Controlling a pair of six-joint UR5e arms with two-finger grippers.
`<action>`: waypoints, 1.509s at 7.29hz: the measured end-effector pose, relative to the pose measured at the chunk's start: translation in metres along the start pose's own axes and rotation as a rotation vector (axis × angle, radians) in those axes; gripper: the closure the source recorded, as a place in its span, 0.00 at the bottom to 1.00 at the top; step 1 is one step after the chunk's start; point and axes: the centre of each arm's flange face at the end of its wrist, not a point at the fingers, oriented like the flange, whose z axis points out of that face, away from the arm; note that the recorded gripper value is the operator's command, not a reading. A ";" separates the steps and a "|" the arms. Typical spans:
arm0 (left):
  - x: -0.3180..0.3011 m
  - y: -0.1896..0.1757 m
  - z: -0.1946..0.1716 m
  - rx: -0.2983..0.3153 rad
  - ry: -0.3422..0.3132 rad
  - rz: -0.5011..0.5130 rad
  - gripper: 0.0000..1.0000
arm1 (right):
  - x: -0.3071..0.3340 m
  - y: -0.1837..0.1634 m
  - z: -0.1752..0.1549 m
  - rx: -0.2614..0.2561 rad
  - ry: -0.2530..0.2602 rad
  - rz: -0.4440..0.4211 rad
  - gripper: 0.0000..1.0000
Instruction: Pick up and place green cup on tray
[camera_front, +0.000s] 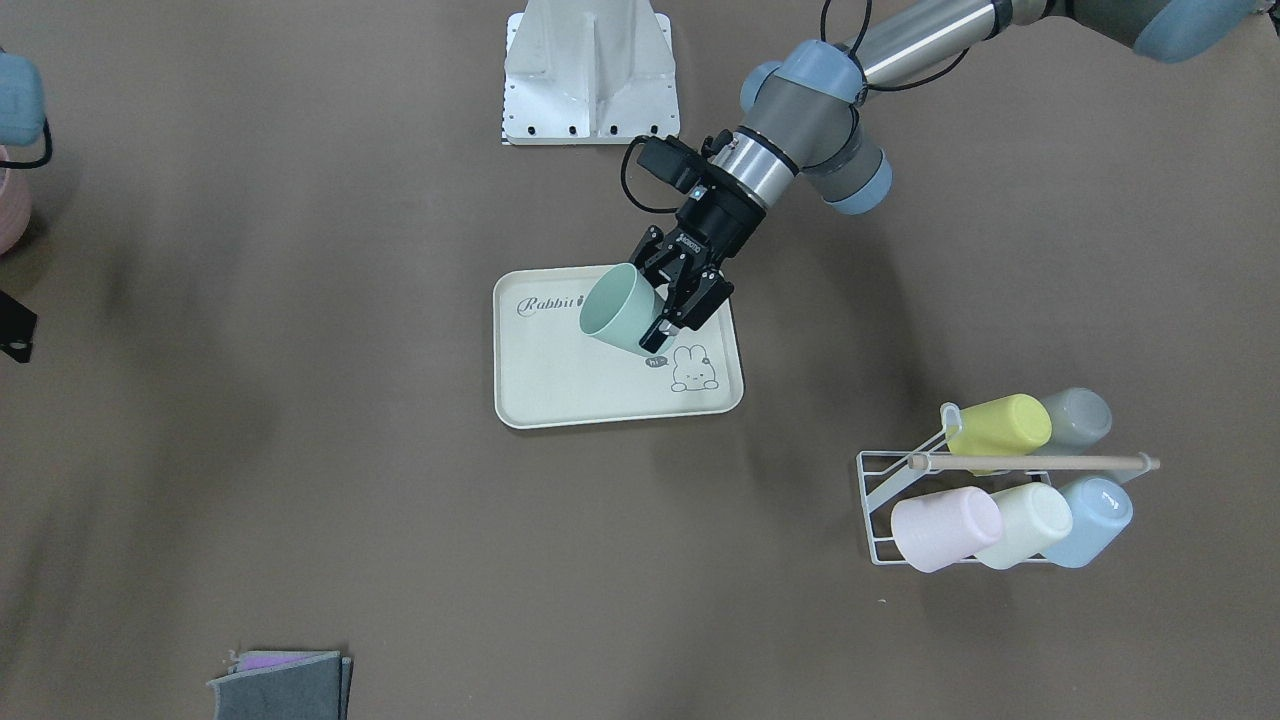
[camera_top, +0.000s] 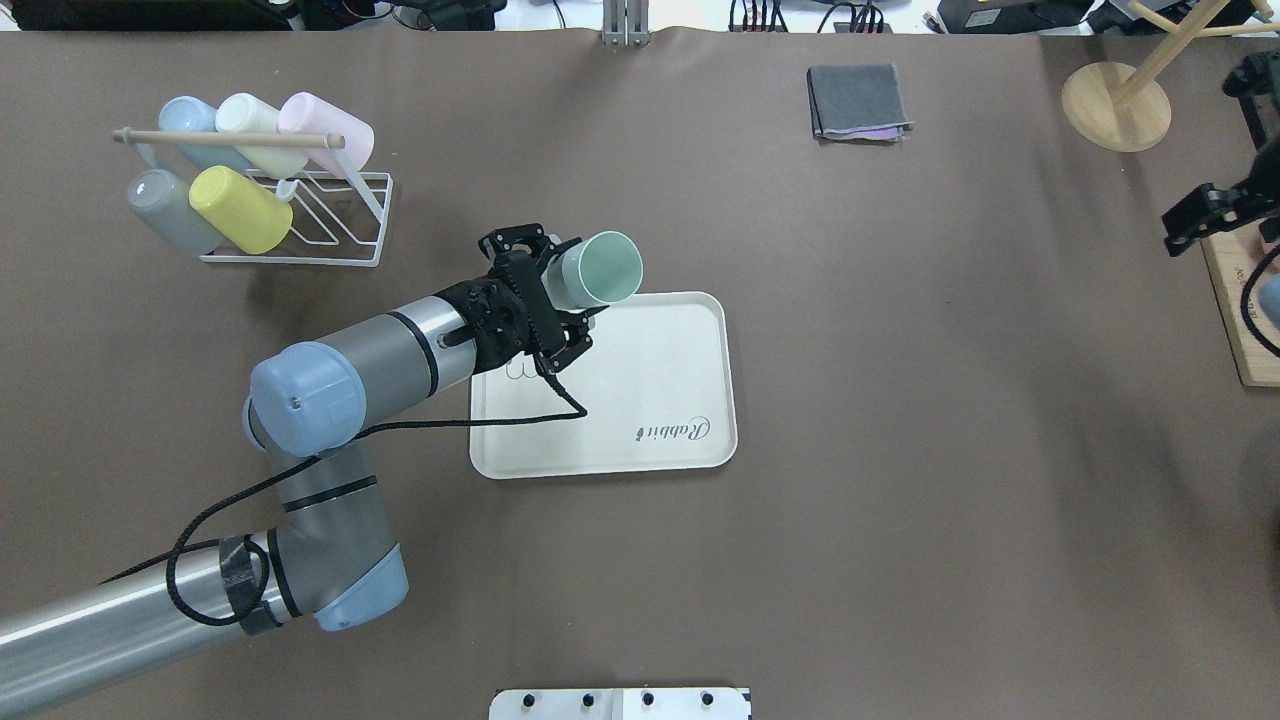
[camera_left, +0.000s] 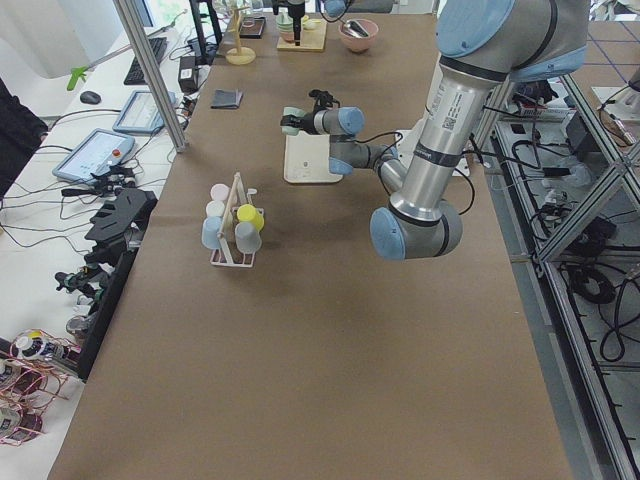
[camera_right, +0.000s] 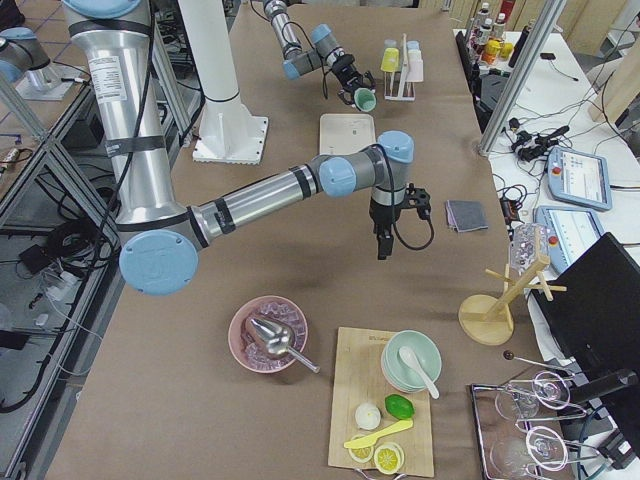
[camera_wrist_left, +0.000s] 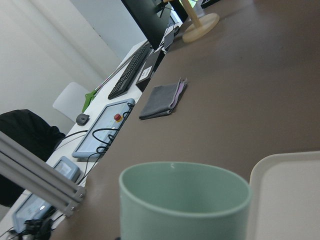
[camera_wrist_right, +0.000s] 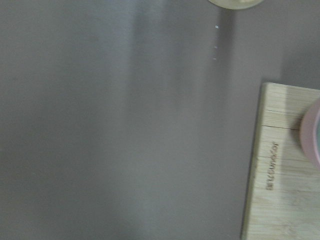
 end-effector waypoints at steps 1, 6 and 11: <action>0.009 0.009 0.014 0.045 0.061 -0.054 0.86 | 0.050 0.020 0.000 -0.015 -0.012 0.013 0.00; 0.035 0.039 0.039 0.149 0.235 -0.323 1.00 | 0.170 0.107 0.013 -0.060 -0.049 0.052 0.00; 0.059 0.061 0.050 0.085 0.300 -0.420 0.91 | 0.174 0.111 0.014 -0.061 -0.052 0.059 0.00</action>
